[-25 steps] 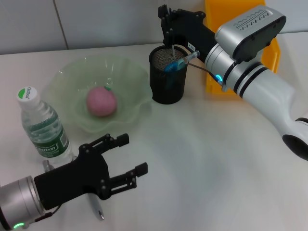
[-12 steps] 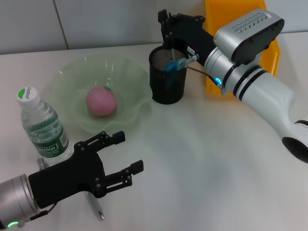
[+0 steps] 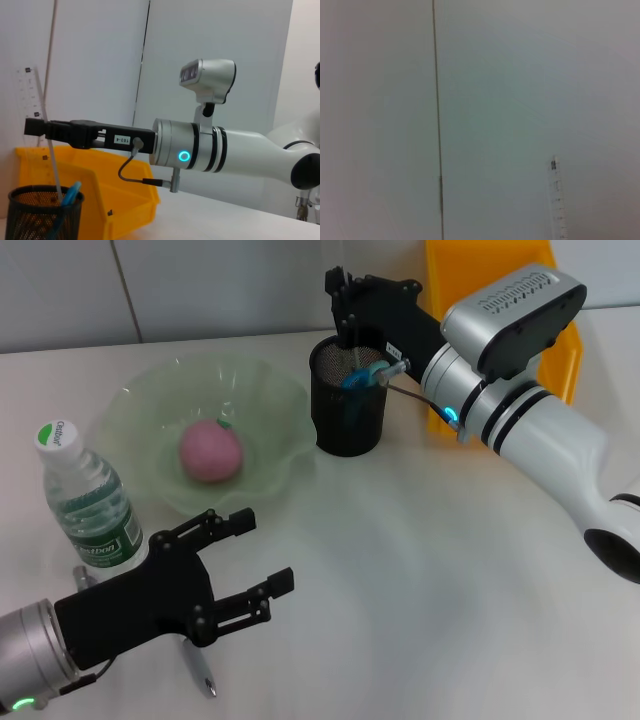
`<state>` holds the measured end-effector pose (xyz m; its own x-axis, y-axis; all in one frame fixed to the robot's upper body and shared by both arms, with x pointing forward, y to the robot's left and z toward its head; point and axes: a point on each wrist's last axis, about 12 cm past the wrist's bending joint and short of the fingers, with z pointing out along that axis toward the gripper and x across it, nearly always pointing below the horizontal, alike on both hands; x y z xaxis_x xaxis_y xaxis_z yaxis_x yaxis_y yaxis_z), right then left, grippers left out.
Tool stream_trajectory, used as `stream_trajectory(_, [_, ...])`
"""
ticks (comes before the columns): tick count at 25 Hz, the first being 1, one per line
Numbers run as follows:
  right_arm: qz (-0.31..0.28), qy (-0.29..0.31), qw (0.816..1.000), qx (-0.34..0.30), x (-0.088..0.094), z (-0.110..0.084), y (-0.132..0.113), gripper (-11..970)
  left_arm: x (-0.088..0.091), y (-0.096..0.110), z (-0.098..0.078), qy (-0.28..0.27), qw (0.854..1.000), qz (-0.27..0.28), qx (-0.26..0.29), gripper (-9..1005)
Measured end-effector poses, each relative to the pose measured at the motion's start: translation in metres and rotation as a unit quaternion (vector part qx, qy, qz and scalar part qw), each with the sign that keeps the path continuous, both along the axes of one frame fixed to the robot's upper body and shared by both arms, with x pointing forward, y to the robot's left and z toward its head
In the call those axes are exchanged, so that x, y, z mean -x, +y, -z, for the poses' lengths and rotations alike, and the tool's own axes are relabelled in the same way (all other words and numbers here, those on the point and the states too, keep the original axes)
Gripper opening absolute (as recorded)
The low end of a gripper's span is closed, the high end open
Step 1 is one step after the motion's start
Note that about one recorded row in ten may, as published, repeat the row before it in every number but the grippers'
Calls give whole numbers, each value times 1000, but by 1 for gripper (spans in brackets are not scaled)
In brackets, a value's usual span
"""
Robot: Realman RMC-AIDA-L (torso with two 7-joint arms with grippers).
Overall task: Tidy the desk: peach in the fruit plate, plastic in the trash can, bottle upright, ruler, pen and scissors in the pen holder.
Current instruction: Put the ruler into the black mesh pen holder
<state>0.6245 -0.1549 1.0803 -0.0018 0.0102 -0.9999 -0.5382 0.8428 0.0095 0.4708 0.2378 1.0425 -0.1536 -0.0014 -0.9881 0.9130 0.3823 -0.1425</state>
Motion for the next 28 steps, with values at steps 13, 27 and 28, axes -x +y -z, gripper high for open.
stream_trajectory(13, [2, 5, 1000, -1, 3, 3, -2, 74, 0, 3, -2, -3, 1000, -4, 7, 814])
stream_trajectory(27, [7, 14, 999, -37, 6, 4, -9, 286, -1, 4, -4, -6, 1000, -11, 11, 815])
stream_trajectory(28, [7, 14, 999, -41, 6, 4, -10, 326, -1, 4, -4, -6, 1000, -11, 11, 815])
